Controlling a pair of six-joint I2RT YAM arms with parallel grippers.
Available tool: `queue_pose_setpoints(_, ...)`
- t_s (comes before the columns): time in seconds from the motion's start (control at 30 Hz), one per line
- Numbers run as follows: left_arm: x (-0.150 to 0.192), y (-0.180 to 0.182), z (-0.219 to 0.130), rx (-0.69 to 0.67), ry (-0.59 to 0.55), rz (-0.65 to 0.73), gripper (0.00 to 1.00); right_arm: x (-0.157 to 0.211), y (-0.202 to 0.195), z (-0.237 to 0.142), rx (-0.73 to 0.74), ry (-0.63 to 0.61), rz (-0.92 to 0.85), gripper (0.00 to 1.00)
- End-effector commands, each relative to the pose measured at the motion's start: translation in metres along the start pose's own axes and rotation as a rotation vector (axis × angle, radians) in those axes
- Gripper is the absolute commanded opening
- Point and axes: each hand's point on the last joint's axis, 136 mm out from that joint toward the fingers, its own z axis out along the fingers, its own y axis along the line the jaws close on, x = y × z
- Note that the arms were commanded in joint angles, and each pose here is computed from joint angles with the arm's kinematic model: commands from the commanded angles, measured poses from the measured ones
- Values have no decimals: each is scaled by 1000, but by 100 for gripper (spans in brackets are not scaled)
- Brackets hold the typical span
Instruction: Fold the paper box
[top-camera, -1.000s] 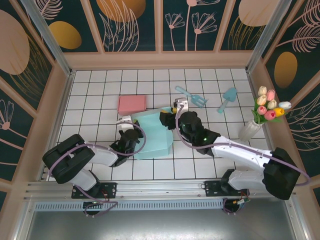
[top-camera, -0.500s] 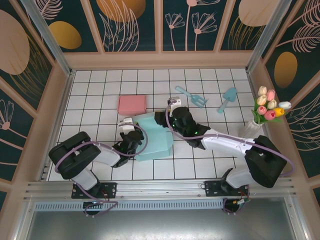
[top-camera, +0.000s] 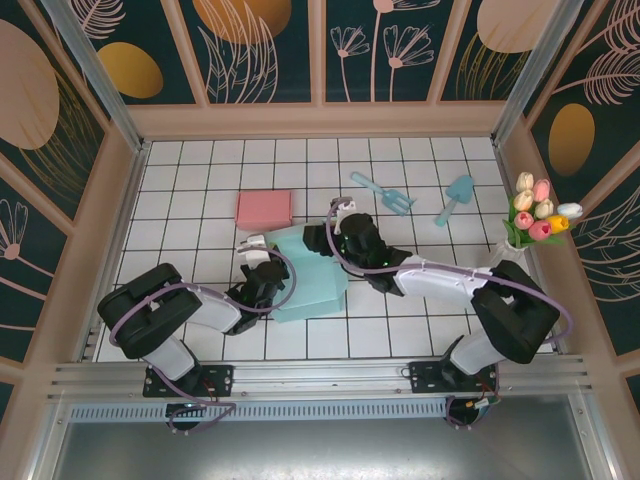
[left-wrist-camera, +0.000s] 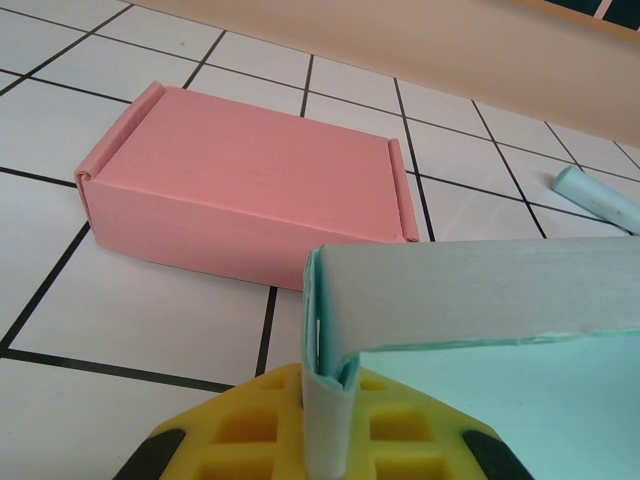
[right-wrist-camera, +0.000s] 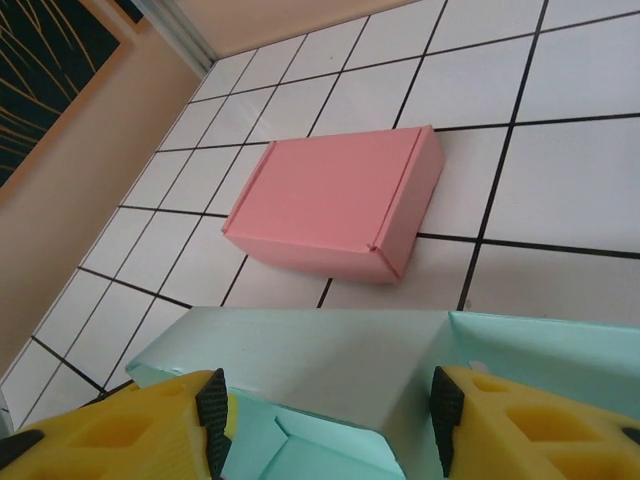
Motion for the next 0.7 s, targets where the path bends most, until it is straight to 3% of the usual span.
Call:
queue_pose_setpoints(0.0,-9,-14,0,38,-24,-56,0,-1,32,-3,-173,-16,65,58)
queue_pose_setpoints(0.2,-6,-21,-1,71,-14,-52,0,-6,54,-14,-323,-47,84,58)
queue_pose_setpoints(0.3,-7,-20,-1,67,-16,-57,0,-5,53,-19,-321,-47,76,58)
queue_pose_setpoints(0.53,-8,-11,-2,25,-25,-75,0,1,-21,-37,78,-53,-14,58)
queue_pose_setpoints(0.67,-10,-12,-4,35,-29,-89,0,11,-51,-51,199,-56,-42,59)
